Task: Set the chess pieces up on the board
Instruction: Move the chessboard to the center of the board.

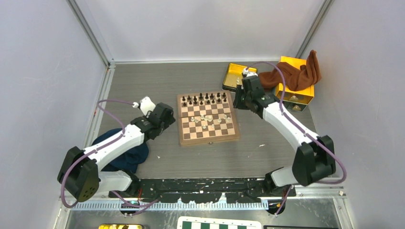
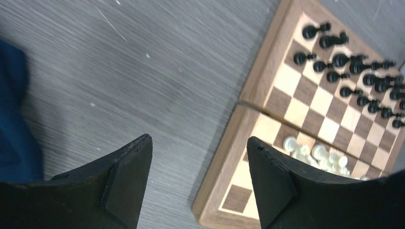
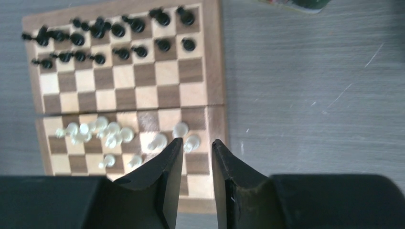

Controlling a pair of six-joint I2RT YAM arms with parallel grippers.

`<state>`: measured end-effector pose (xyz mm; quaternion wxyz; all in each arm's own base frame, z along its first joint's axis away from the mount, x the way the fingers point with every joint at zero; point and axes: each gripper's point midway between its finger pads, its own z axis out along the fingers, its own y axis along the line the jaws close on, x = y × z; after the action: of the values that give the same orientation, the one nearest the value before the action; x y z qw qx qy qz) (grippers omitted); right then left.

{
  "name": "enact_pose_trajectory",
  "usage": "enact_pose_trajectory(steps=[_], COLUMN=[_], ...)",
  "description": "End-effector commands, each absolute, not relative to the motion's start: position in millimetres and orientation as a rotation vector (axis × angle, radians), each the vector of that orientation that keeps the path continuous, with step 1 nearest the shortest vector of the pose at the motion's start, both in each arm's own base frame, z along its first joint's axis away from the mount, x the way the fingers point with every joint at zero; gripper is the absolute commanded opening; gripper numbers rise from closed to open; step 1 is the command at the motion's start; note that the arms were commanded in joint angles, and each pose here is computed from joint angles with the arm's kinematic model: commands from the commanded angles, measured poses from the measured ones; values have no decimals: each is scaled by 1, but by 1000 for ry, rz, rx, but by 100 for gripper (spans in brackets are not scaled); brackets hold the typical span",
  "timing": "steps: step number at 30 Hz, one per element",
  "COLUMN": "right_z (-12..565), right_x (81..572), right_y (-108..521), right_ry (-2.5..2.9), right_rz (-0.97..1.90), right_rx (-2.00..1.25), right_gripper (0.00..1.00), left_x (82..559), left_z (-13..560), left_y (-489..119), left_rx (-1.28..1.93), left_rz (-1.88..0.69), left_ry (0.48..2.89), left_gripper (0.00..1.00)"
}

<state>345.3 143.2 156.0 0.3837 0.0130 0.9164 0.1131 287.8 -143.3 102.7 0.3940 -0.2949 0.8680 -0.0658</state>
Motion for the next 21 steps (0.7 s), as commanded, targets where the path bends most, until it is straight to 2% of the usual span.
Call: enact_pose_trajectory(steps=[1,9,21], right_z=[172,129,82], right_x=[379,375,334], right_y=[133,130,118], right_ry=[2322,2424,2529], right_rz=[276,252,220], right_rx=[41,97,162], right_gripper=[35,34,22], left_x=[303,310,317], left_z=[127,115,99], left_y=[-118,-116,-122], left_rx=[-772,-756,-740], left_rz=[-160,-194,-199], left_ry=[2143,2216,2273], left_gripper=[74,74,72])
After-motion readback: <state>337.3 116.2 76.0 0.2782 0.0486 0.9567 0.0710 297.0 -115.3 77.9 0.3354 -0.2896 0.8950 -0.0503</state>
